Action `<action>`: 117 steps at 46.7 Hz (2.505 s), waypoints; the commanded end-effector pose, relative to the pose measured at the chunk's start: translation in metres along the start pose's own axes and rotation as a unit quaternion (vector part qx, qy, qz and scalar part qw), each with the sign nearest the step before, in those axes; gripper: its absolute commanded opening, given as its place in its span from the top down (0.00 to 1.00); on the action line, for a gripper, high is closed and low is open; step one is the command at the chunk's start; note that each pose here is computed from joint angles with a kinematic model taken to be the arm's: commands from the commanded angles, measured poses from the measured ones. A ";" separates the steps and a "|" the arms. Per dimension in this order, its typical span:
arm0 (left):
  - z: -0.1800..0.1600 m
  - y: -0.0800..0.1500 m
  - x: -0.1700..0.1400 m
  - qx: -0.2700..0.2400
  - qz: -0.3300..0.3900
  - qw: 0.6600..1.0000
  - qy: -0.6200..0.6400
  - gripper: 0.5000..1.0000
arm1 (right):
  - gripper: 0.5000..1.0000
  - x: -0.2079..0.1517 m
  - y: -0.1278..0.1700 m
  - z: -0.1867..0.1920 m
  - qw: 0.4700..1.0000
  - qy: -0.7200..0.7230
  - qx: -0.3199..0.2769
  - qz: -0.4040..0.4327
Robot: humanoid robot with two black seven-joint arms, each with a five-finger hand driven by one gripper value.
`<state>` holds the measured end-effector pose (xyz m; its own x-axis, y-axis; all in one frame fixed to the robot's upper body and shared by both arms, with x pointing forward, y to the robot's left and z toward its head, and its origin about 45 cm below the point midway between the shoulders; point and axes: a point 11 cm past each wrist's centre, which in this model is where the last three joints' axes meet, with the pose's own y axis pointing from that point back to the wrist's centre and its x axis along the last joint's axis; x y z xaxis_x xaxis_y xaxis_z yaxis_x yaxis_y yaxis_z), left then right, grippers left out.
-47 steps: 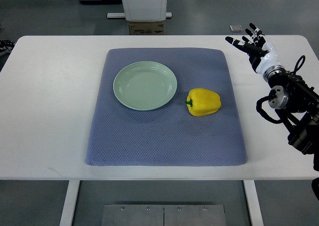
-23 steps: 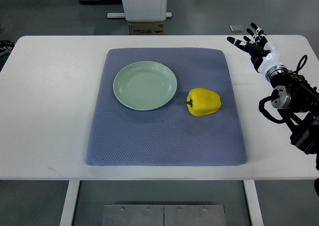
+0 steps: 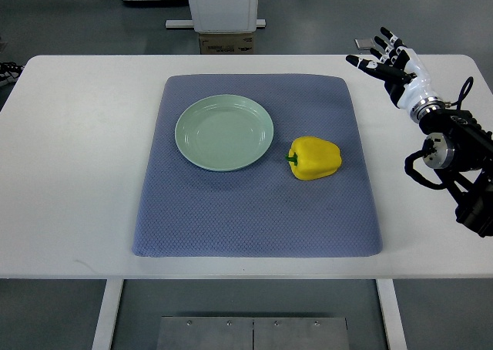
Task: Place yellow pepper on plate with right hand
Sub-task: 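Reach the open right hand over the yellow pepper, then close the right hand fingers around the yellow pepper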
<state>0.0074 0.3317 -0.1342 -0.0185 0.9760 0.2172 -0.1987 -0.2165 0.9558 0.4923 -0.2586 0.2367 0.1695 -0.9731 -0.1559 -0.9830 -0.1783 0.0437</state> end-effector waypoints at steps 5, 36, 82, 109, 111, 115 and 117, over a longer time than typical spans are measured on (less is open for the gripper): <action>0.000 0.000 0.000 0.000 0.001 1.000 0.000 0.00 | 0.00 0.001 0.003 -0.008 0.998 0.035 0.017 -0.041; 0.000 0.000 0.000 0.000 0.001 1.000 0.000 0.00 | 0.00 -0.046 0.035 -0.015 0.918 0.279 0.057 -0.277; 0.000 0.000 0.000 0.000 0.000 1.000 0.000 0.00 | 0.01 -0.067 0.051 0.022 0.803 0.455 0.025 -0.385; 0.000 0.000 0.000 0.000 0.001 1.000 0.000 0.00 | 0.01 -0.073 0.055 0.050 0.795 0.473 0.023 -0.379; 0.000 0.000 0.000 0.000 0.000 1.000 0.000 0.00 | 0.01 -0.072 0.054 0.051 0.795 0.475 0.022 -0.378; 0.000 0.000 0.000 0.000 0.000 1.000 0.000 0.00 | 0.01 -0.070 0.052 0.053 0.794 0.479 0.018 -0.374; 0.000 0.000 0.000 0.000 0.001 1.000 0.000 0.00 | 0.01 -0.069 0.052 0.054 0.794 0.480 0.017 -0.373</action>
<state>0.0073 0.3319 -0.1342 -0.0188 0.9758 0.2178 -0.1984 -0.2172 0.9557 0.4254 -0.1921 0.1986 0.6659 -0.2641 0.6978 -0.5790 -0.7728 0.2600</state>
